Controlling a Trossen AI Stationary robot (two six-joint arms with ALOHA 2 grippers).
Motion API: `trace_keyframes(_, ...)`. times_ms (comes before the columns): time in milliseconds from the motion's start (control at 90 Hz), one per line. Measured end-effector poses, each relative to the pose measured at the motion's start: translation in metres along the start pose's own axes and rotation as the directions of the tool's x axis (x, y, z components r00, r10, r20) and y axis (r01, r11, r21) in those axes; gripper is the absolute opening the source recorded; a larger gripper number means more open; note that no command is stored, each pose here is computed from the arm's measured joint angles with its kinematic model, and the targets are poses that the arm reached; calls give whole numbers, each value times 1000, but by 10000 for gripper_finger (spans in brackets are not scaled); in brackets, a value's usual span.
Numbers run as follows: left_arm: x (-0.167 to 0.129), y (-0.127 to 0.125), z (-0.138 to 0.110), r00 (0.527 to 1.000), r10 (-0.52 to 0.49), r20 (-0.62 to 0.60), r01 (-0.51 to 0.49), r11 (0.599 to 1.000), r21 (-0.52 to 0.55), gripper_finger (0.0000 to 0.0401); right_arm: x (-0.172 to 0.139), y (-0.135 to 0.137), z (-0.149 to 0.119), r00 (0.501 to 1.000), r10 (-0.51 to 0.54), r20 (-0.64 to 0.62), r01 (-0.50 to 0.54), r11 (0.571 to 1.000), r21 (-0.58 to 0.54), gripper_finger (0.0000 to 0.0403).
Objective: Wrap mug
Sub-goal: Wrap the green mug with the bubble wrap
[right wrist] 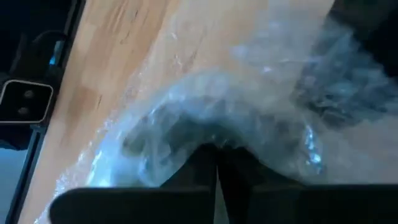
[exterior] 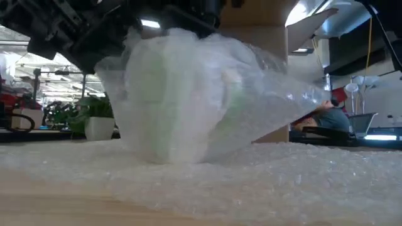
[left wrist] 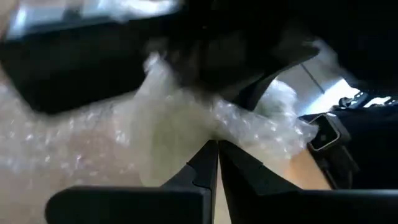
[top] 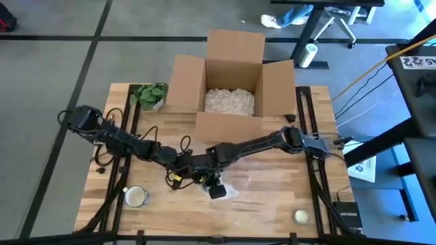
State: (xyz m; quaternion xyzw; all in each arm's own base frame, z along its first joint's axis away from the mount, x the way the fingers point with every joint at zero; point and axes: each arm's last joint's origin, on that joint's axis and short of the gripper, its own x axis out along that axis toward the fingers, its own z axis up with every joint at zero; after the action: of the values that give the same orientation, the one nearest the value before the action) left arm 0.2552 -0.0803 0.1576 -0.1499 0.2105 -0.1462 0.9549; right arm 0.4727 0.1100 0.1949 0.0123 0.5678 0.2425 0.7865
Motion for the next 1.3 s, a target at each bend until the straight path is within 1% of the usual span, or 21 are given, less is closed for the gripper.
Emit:
trace_keyframes(111,1,0,0,1000,1,-8,-1,1000,-3,0,3,-1,1,1000,15,8,-15,1000,-15,0)
trace_keyframes(356,1,-1,-1,1000,8,-18,-9,1000,-12,0,3,-1,1,1000,11,5,-11,1000,-16,0)
trace_keyframes(544,0,0,-2,999,24,-40,-25,999,-33,0,-9,3,4,998,-45,-37,45,999,-2,0)
trace_keyframes(689,0,1,-3,998,27,-49,-29,999,-37,0,-22,11,9,992,-120,-43,119,993,-16,0)
trace_keyframes(900,0,1,-4,998,32,-56,-35,999,-41,0,-32,25,10,976,-203,-79,202,979,-20,0)
trace_keyframes(1167,0,1,-3,998,37,-55,-39,998,-46,0,-34,31,10,967,-236,-92,235,972,-27,0)
trace_keyframes(1300,-7,-2,5,999,26,-23,-27,999,-42,0,-34,31,10,967,-237,-91,236,971,-27,0)
